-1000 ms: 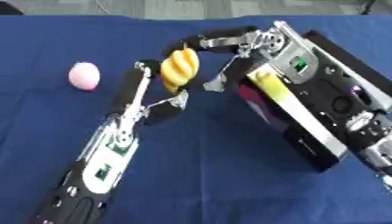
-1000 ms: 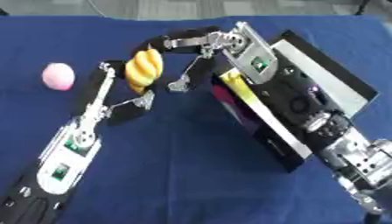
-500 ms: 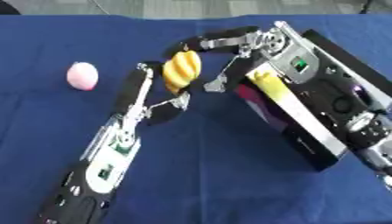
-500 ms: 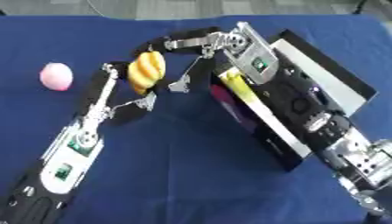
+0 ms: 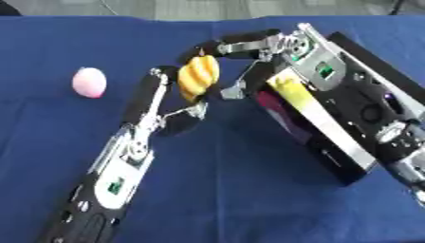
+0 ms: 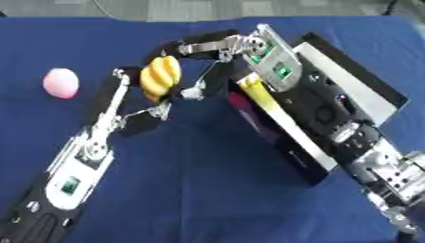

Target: Pick up the objects with one hand, pass them to the other hand, and then place them into the box on the other side of the table.

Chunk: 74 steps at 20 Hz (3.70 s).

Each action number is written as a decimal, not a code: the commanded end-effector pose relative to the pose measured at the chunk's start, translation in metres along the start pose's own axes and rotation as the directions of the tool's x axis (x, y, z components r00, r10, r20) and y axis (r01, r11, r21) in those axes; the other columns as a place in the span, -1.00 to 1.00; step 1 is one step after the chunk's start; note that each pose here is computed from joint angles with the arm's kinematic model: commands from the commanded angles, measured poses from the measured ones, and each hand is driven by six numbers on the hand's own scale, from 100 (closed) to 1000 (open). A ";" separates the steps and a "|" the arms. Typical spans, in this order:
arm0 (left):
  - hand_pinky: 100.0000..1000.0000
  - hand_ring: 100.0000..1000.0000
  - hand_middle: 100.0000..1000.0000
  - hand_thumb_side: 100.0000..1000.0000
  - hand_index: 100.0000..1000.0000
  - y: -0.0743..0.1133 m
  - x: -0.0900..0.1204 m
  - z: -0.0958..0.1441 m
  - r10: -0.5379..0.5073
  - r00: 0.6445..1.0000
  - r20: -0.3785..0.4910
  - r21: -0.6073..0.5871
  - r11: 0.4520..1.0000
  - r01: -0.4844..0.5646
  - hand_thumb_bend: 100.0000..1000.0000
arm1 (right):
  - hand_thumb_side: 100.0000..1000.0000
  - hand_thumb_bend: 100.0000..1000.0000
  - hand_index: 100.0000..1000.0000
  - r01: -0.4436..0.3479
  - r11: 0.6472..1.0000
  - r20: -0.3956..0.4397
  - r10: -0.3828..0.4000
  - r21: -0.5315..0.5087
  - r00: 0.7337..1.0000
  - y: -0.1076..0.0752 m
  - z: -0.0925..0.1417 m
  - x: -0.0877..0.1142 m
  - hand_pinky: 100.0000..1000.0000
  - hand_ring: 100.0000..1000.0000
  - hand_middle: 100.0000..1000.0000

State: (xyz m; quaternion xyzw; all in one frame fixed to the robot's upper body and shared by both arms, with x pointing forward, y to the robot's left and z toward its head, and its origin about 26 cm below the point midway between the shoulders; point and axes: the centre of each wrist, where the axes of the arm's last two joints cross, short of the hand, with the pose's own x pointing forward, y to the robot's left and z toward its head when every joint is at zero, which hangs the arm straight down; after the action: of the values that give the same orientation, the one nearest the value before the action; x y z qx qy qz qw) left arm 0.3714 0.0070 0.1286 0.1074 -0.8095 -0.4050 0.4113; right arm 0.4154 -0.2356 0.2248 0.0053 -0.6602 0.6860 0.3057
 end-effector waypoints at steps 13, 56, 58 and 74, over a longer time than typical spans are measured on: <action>0.43 0.33 -0.20 -0.58 -0.05 0.002 0.019 -0.007 0.027 0.997 0.070 0.018 0.999 -0.028 -1.00 | -1.00 -1.00 0.55 0.095 0.988 -0.043 -0.101 -0.124 0.994 -0.008 0.006 0.002 1.00 1.00 0.53; 0.60 0.58 0.16 -0.14 0.61 0.004 -0.002 0.003 -0.029 0.997 -0.077 0.145 0.989 0.040 0.25 | -1.00 -1.00 0.40 0.210 0.948 -0.083 -0.235 -0.239 0.968 -0.017 0.035 -0.002 0.99 1.00 0.44; 0.60 0.58 0.17 -0.17 0.61 0.006 -0.005 0.005 -0.030 0.996 -0.080 0.151 0.988 0.042 0.25 | -1.00 -1.00 0.40 0.218 0.938 -0.088 -0.249 -0.268 0.965 -0.020 0.041 -0.003 1.00 1.00 0.44; 0.59 0.56 0.16 -0.20 0.60 0.026 -0.034 0.029 -0.028 0.983 -0.180 0.196 0.978 0.063 0.18 | -1.00 -1.00 0.40 0.217 0.873 -0.158 -0.312 -0.437 0.937 -0.018 0.088 -0.014 0.98 1.00 0.44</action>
State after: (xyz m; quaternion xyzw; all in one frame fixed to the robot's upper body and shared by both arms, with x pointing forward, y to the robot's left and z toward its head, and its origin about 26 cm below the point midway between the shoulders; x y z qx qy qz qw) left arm 0.3740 0.0528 0.1079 0.1980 -0.7953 -0.3302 0.4684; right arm 0.4033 -0.3117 0.2287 -0.0222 -0.7356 0.4835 0.4740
